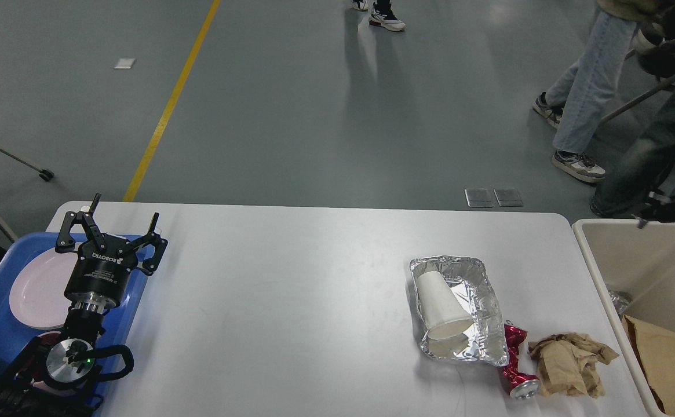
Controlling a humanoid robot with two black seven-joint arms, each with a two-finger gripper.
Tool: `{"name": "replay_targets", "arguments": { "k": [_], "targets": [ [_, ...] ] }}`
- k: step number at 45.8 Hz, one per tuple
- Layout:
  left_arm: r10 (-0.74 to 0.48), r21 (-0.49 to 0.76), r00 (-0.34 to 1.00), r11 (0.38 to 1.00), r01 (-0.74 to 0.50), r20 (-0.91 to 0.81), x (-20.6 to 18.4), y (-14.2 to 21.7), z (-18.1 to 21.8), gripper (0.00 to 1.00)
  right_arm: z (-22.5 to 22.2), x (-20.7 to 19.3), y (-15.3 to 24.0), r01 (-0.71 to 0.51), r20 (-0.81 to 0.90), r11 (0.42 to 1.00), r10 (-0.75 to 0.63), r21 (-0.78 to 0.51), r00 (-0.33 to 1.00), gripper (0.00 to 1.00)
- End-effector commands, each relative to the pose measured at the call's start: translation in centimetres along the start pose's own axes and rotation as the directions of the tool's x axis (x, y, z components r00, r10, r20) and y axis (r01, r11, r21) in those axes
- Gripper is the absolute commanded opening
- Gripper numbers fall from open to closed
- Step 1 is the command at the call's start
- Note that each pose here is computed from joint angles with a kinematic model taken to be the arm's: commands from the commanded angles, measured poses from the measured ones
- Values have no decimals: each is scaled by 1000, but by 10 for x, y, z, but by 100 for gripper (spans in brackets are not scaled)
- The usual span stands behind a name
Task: Tidy desktop
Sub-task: 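Lower the right gripper onto the tan paper scraps and grasp them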
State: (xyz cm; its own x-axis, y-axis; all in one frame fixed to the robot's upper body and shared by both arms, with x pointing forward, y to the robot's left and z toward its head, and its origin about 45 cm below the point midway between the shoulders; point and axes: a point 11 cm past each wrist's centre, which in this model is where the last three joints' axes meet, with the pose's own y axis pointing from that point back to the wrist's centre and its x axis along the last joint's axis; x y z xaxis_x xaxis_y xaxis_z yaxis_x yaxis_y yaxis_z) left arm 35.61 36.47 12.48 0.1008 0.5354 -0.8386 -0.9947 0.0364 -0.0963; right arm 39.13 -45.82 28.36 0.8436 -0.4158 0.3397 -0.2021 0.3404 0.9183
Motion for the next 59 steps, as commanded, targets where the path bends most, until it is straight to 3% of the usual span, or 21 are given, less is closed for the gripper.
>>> {"name": "replay_targets", "arguments": {
  "k": [1,8,14,25,35,43,53,59],
  "targets": [
    [-1,0,1000,1000,1,-1,0,0,0,97,-51,-5,62,127,-171,991,-116,51,978,100],
    [2,0,1000,1000,-2,1,0,0,0,97,-84,-31,135,199,-312,973,-154,118,938,100],
    [2,0,1000,1000,-2,1,0,0,0,97,-89,-67,167,262,-390,954,-189,144,901,100],
    [2,0,1000,1000,-2,1,0,0,0,97,-75,-111,179,326,-423,933,-237,152,875,98],
    [4,0,1000,1000,-4,1,1,0,0,97,-61,-109,168,304,-368,941,-232,152,901,98],
    [2,0,1000,1000,-2,1,0,0,0,96,-42,-109,130,343,-292,928,-291,146,911,98],
    [1,0,1000,1000,-1,1,0,0,0,97,-15,-119,37,271,-109,958,-261,90,959,100],
    [2,0,1000,1000,-2,1,0,0,0,97,-16,-145,-11,296,-69,952,-291,81,954,100]
  ]
}}
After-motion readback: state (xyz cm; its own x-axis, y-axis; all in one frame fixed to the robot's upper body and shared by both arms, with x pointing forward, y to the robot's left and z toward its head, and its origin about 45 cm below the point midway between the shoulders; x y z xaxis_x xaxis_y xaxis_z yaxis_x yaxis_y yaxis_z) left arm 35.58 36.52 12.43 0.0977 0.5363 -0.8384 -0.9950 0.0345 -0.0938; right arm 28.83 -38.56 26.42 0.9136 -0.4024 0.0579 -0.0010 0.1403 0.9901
